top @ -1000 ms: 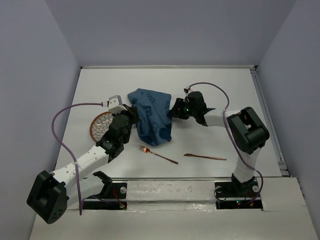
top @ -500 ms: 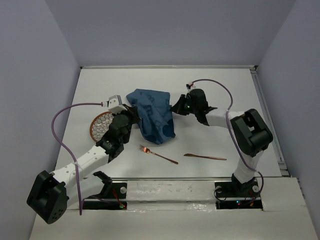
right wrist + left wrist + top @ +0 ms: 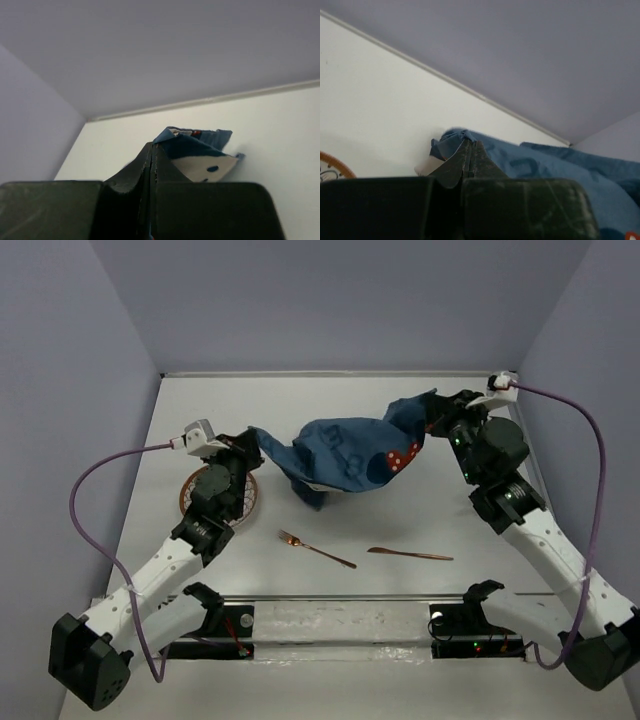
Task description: Set the dinner table for one person
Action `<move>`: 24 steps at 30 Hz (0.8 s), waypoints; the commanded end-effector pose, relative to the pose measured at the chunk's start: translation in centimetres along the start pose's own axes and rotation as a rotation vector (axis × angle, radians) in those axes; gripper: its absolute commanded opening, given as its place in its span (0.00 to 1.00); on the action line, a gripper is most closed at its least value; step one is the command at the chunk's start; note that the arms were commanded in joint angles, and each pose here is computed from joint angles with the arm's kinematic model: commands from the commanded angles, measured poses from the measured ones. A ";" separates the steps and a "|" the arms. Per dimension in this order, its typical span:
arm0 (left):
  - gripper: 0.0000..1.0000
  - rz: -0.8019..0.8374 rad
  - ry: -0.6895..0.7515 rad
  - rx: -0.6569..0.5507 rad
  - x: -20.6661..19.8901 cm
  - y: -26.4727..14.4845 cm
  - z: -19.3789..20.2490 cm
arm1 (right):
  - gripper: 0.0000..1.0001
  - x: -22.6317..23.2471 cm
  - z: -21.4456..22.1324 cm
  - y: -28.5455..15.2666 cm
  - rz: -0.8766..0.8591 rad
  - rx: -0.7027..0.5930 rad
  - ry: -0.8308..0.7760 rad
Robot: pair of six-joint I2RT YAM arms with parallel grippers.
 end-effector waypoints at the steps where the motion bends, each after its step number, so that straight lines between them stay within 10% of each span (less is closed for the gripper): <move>1: 0.00 0.118 -0.110 -0.194 -4.4 -0.8 -6.6 | 0.00 -2.1 -1.6 -1.9 0.170 -0.005 -0.098; 12: 0.00 0.138 -0.097 -0.206 -6.4 0.4 -7.8 | 0.00 -2.5 -5.1 -2.6 0.247 -0.075 -0.150; 24: 0.00 0.118 -0.019 -0.138 -8.9 15.1 -12.0 | 0.00 -5.1 -14.7 9.2 0.211 -0.190 -0.151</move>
Point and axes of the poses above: each gripper's point midway between its finger pads, its own y axis out along the fingers, its own x axis along the line the jaws close on, z = x × y, the point moved 8 cm from there along -y, back along the fingers, and after that the axes turned 8 degrees about -y, right-handed, at the moved point
